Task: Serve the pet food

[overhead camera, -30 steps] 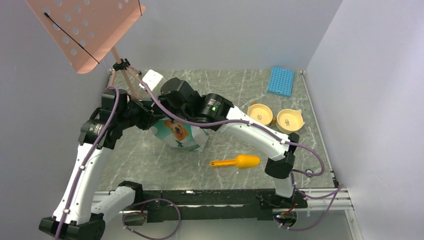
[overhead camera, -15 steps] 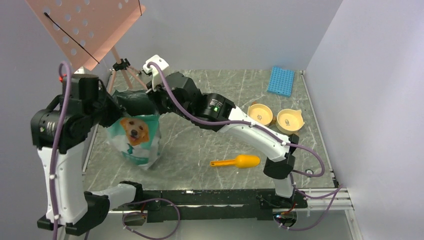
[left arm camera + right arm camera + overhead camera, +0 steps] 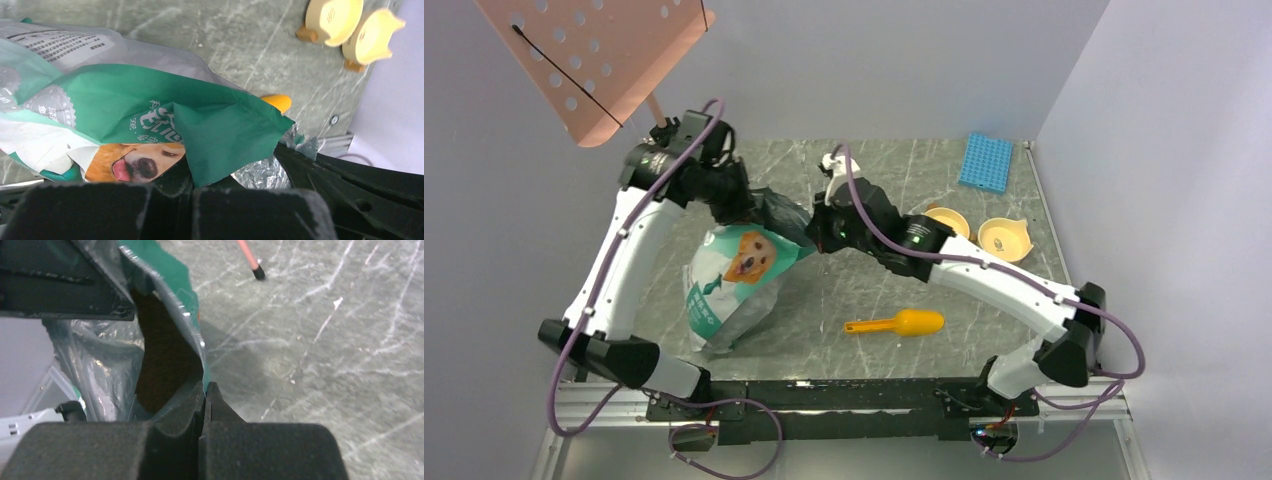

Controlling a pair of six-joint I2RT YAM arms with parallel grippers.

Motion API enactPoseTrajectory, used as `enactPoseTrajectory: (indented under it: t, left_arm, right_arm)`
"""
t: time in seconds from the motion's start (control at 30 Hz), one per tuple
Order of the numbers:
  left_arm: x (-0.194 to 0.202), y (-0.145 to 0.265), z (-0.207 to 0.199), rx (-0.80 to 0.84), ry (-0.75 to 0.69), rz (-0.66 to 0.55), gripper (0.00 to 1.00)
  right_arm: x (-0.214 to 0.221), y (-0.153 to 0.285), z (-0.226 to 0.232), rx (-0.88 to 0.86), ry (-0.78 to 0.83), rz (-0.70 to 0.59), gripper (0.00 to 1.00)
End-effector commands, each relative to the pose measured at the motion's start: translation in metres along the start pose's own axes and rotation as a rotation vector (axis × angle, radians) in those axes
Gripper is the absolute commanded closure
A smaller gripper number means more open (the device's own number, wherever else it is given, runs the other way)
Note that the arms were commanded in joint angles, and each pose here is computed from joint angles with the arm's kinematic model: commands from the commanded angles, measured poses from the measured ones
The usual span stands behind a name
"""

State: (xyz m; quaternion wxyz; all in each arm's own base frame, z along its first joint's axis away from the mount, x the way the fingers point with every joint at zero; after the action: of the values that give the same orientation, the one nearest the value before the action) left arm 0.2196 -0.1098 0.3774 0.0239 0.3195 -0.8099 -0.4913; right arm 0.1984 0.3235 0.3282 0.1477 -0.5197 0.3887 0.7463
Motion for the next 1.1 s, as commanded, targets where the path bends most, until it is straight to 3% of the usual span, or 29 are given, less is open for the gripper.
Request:
enactPoseTrajectory:
  t: [0.0, 0.1, 0.17, 0.27, 0.47, 0.5, 0.57, 0.6, 0.8, 0.97, 1.07]
  left_arm:
    - [0.011, 0.024, -0.044, 0.228, -0.132, 0.009, 1.00]
    - [0.013, 0.022, -0.050, 0.202, -0.166, 0.028, 1.00]
    - [0.014, 0.025, -0.051, 0.190, -0.183, 0.029, 1.00]
    - [0.018, 0.032, -0.049, 0.177, -0.203, 0.048, 1.00]
    - [0.025, 0.041, -0.042, 0.155, -0.223, 0.084, 1.00]
    - [0.025, 0.044, -0.041, 0.156, -0.225, 0.080, 1.00]
    - [0.025, 0.052, -0.040, 0.163, -0.238, 0.058, 1.00]
    - [0.025, 0.055, -0.039, 0.163, -0.242, 0.048, 1.00]
    - [0.031, 0.059, -0.023, 0.106, -0.214, -0.012, 0.83]
    - [0.037, 0.065, -0.009, 0.076, -0.187, -0.194, 0.64]
    - [0.040, 0.058, -0.007, 0.078, -0.180, -0.195, 0.59]
  right_arm:
    - [-0.007, 0.030, -0.008, -0.007, 0.007, -0.075, 1.00]
    - [-0.004, 0.031, -0.004, -0.059, 0.058, -0.028, 0.97]
    - [-0.004, 0.028, -0.006, -0.036, 0.064, 0.016, 0.81]
    - [-0.009, 0.021, -0.011, 0.010, 0.063, 0.069, 0.65]
    - [-0.023, 0.007, -0.010, 0.004, 0.102, 0.121, 0.53]
    - [-0.026, 0.003, -0.008, -0.013, 0.102, 0.128, 0.58]
    - [-0.028, -0.001, -0.003, -0.049, 0.094, 0.149, 0.93]
    - [-0.029, -0.002, 0.000, -0.063, 0.083, 0.157, 1.00]
    - [-0.052, 0.007, 0.029, -0.150, 0.057, 0.059, 1.00]
    - [-0.076, 0.018, 0.037, -0.179, 0.006, -0.042, 1.00]
    - [-0.083, 0.021, 0.041, -0.201, -0.013, -0.067, 1.00]
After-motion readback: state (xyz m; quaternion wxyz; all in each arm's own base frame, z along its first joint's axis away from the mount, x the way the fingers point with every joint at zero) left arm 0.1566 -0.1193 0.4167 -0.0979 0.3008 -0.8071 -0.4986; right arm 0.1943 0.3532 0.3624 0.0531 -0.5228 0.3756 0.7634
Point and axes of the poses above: each gripper's point midway between its finger pads, its own y axis back along the fingers, its own z axis along the line the jaws close on, x = y × z, the point moved 9 cm from there along y, back along the fingers, and after that the axes turned 13 degrees about y, right-handed, at the moved point
